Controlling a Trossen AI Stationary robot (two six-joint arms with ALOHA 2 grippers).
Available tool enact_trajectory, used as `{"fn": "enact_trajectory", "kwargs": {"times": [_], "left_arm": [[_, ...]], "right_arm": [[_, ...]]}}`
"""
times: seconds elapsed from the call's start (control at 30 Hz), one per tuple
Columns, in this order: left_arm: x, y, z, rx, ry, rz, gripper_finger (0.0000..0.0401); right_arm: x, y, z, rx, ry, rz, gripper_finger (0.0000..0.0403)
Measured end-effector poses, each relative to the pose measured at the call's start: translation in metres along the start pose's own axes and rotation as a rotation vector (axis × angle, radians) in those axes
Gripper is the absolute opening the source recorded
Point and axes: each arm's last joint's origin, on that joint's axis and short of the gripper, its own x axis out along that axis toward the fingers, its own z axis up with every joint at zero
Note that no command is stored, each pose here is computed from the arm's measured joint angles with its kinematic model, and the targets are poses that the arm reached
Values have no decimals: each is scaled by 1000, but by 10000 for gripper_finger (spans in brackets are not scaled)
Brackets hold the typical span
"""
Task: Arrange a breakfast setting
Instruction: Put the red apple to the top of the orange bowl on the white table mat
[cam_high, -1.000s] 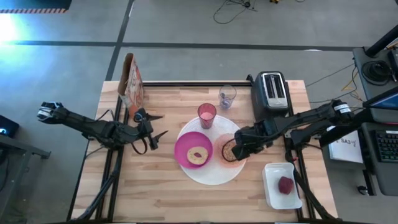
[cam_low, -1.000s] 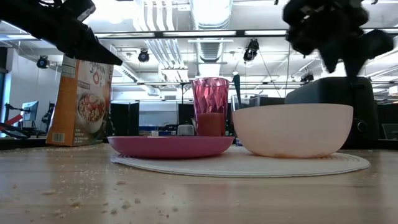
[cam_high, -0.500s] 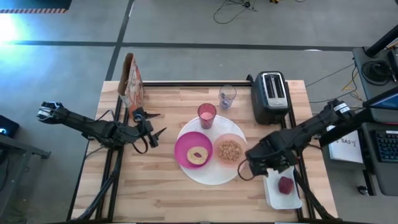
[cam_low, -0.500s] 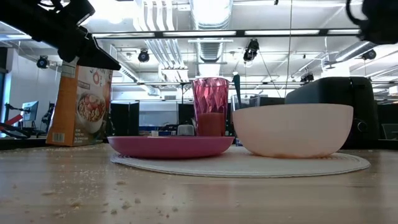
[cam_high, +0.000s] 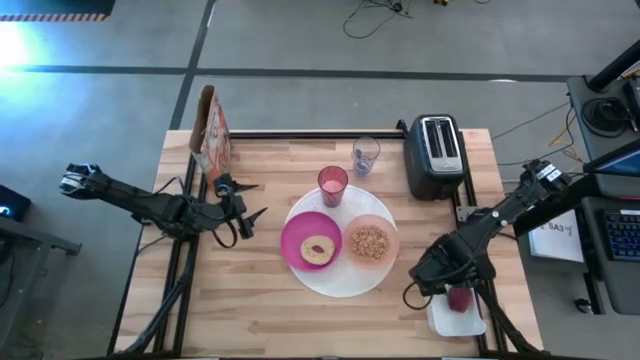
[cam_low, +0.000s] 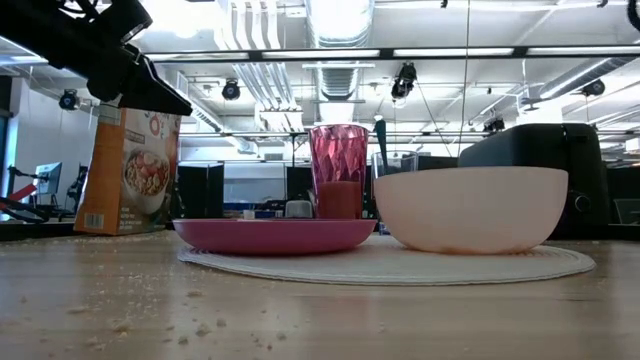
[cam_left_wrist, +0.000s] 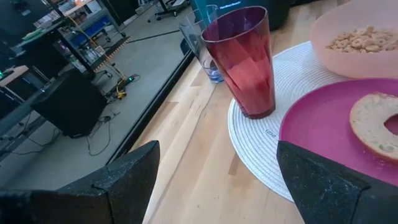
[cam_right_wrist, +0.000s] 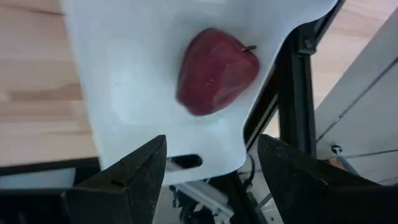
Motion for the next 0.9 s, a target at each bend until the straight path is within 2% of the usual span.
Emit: {"fn": "enact_trajectory", "kwargs": {"times": [0.3, 0.47, 0.9], "left_arm": [[0, -1, 0, -12, 0, -19, 306], [0, -1, 0, -14, -2, -19, 306], [0, -1, 1, -18, -6, -19, 306]], "right_arm": [[30, 9, 13, -61, 31, 67, 242], [42, 3, 20, -53, 80, -9, 242], [57, -1, 32, -91, 70, -34, 242]]}}
